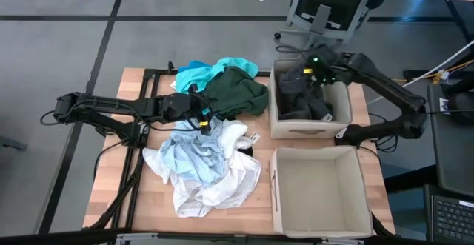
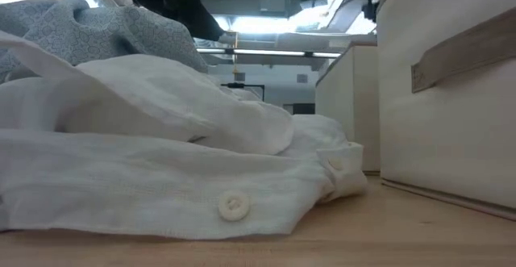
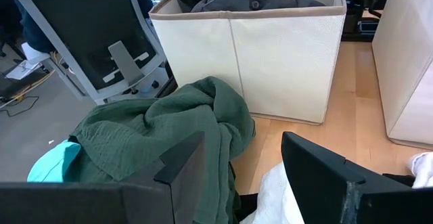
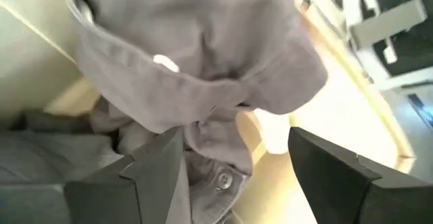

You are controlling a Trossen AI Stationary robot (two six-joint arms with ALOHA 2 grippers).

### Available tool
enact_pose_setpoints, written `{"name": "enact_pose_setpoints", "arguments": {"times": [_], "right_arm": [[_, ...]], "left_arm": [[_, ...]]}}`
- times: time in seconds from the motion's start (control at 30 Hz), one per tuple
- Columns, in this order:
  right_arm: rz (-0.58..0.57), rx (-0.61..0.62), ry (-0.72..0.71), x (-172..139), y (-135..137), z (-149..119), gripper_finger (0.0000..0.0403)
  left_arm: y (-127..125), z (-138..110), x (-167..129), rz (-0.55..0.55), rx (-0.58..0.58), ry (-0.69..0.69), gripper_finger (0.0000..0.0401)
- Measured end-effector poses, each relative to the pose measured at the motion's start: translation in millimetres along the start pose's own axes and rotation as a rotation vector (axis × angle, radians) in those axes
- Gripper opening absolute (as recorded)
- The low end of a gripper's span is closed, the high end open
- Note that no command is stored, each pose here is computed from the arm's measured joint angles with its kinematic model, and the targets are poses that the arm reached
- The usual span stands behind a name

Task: Sort clothes
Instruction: Put the dark green shirt into the top bin

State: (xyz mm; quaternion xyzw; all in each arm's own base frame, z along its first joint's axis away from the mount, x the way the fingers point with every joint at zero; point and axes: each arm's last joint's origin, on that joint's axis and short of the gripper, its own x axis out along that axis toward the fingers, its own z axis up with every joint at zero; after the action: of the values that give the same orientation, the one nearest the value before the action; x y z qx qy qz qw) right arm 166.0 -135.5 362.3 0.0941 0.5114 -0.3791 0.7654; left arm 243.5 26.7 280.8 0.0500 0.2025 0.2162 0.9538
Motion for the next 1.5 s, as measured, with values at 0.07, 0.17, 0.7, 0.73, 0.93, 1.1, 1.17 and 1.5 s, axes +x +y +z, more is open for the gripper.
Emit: {"name": "enact_pose_setpoints", "arguments": {"times": [0.07, 0.17, 0.7, 0.73, 0.93, 1.1, 1.17, 1.5], "right_arm": [[0.023, 0.017, -0.055, -13.1, -3.0, -0.3, 0.0269], [0.086, 0.036, -0.129, -28.3, -5.4, -3.7, 0.0269], [0.342, 0.041, -0.369, -42.1, -1.4, 0.2, 0.0269], [0.342, 0.039, -0.368, -41.9, -1.3, 0.2, 0.0269], [0.342, 0.038, -0.370, -42.1, -1.4, 0.2, 0.0269], [0.341, 0.035, -0.371, -42.1, -1.4, 0.3, 0.0269], [0.341, 0.034, -0.369, -42.0, -1.4, 0.1, 0.0269], [0.337, 0.011, -0.371, -41.9, -1.4, -0.1, 0.0269]], "left_arm": [[0.0, 0.0, 0.0, 0.000, 0.000, 0.000, 0.0186], [0.1, -0.1, 0.3, 0.001, 0.000, 0.001, 0.0186], [8.0, -27.0, 50.1, 0.074, 0.132, 0.158, 0.0186], [7.6, -28.7, 53.2, 0.073, 0.150, 0.164, 0.0186], [2.0, -28.6, 74.5, 0.095, 0.236, 0.212, 0.0186], [-2.6, -27.7, 94.8, 0.137, 0.286, 0.279, 0.0186], [-3.5, -29.6, 100.5, 0.164, 0.308, 0.325, 0.0186], [-6.0, -42.2, 117.3, 0.166, 0.340, 0.399, 0.0186]]}}
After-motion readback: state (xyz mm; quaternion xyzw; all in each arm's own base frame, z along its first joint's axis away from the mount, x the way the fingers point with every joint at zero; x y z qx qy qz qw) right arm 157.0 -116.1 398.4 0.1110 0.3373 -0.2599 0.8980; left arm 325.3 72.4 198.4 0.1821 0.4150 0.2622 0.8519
